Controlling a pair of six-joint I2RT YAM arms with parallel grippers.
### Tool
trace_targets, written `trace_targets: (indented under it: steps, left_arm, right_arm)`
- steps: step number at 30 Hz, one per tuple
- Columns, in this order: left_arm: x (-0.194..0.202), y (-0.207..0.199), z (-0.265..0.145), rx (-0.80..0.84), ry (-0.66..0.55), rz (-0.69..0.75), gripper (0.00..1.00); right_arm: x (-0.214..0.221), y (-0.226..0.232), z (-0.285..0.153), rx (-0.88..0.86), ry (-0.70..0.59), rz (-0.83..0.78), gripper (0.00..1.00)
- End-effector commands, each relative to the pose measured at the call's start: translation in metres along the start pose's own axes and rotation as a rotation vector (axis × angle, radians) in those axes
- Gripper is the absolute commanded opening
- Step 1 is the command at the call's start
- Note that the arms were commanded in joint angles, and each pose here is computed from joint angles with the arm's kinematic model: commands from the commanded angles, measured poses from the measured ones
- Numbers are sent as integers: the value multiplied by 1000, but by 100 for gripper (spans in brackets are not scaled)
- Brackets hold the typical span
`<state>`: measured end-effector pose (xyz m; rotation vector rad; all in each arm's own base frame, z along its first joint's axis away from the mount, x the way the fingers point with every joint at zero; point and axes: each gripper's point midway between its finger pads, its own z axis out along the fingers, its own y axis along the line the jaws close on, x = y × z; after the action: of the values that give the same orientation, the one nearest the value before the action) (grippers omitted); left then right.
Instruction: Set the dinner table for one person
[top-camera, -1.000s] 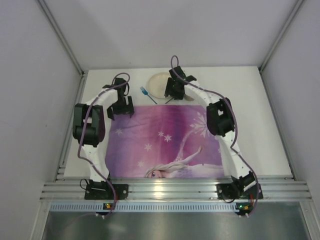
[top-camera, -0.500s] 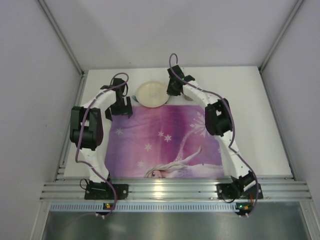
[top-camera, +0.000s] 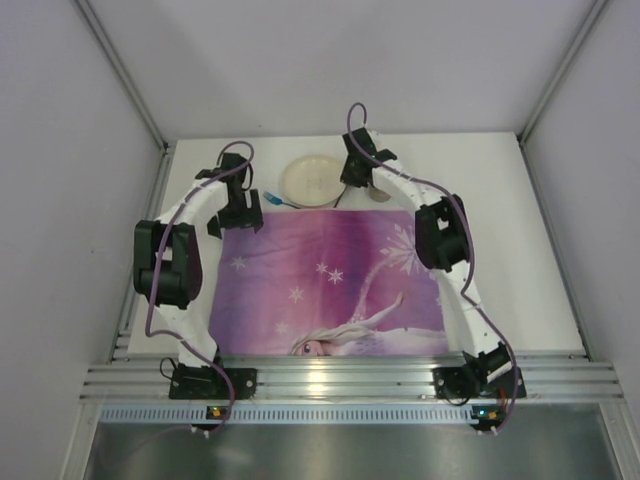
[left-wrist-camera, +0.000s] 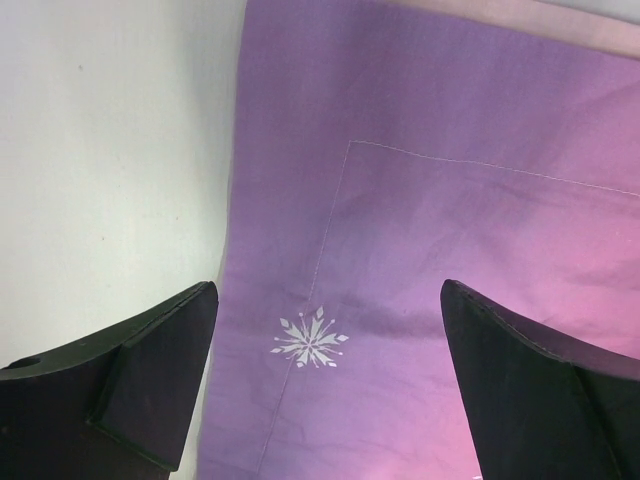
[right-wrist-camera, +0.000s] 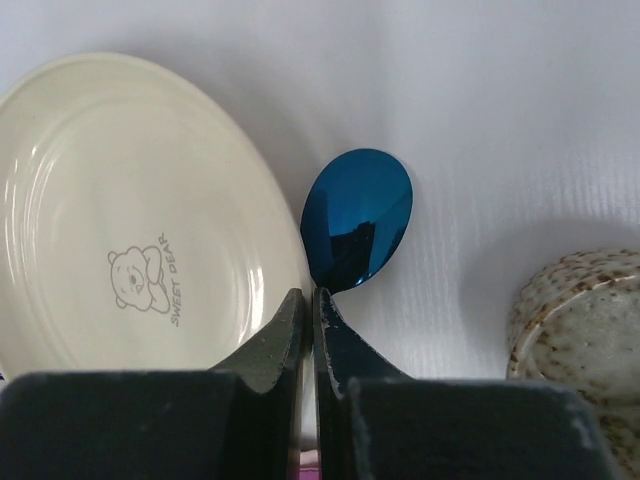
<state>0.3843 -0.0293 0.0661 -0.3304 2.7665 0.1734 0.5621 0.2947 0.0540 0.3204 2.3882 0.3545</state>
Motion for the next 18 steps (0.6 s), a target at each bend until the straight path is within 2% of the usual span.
trace_targets:
  steps: [1,8,12,15,16,18]
  left_arm:
    - [-4,7,-21,-8,-43,4,99]
    - [-9,12,-32,-21,-81,-5,99]
    - [-13,13,-37,-23,-92,-12,99]
    - [-19,13,-46,-15,-118,-23,99]
    - [-23,11,-50,-6,-129,-28,99]
    - [-27,10,-57,7,-147,-37,99]
  right_arm:
    - [-69,29,-53,-109,-161,43,0]
    - [-115,51,-113,-205,-271,71,0]
    - [-124,60,-147,-263,-278,93,0]
    - [-95,59,-165,-291,-189,70,0]
    - [-62,43,-155,-254,-107,51,0]
    - [-35,40,-181,-269,-63,19,0]
